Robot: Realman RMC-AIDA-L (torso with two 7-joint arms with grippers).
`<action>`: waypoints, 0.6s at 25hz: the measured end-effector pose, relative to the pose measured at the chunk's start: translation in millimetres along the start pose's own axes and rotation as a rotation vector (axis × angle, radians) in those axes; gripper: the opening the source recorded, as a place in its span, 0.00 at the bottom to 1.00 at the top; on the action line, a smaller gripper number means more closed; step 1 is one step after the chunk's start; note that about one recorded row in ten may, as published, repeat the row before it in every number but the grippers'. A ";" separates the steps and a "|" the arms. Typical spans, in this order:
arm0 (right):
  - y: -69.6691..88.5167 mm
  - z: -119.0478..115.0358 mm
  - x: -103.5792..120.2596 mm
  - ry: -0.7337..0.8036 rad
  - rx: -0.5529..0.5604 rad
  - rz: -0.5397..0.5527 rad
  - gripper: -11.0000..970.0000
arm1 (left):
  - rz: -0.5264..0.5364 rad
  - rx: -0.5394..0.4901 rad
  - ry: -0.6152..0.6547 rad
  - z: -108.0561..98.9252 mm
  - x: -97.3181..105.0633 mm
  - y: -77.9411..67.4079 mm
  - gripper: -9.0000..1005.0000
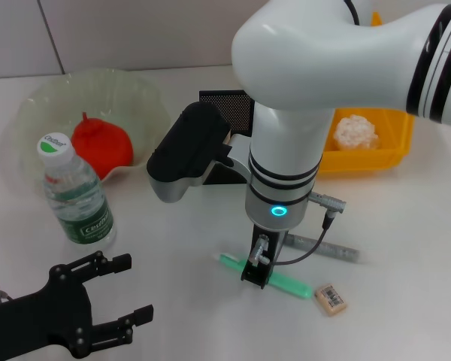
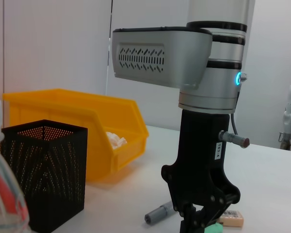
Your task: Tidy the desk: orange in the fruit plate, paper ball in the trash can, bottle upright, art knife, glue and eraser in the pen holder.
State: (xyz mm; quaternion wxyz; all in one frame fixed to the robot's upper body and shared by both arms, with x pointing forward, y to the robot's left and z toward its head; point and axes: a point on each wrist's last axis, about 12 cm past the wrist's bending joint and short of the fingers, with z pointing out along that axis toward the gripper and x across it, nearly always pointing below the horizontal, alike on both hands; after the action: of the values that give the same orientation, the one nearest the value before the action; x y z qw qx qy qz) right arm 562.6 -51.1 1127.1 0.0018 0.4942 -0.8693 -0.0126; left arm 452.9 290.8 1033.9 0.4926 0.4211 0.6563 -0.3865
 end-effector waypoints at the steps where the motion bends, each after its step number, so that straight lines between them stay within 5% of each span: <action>1: 0.0 0.1 0.1 0.000 0.000 -0.001 0.10 | 0.000 0.000 0.000 0.0 0.0 0.0 0.80; 10: -1.4 -2.7 -1.9 -0.016 -0.009 0.013 0.05 | 0.000 -0.002 0.000 -0.2 0.0 0.2 0.80; 15: -2.3 -3.3 -2.1 -0.019 -0.008 0.018 0.14 | 0.000 -0.002 0.000 -0.1 0.0 0.2 0.80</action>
State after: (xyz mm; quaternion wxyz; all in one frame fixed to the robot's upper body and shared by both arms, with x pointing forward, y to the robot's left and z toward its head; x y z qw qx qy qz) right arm 565.7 -50.5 1130.4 -0.0042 0.4862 -0.8736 -0.0209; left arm 453.0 291.0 1033.8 0.4930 0.4205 0.6567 -0.3858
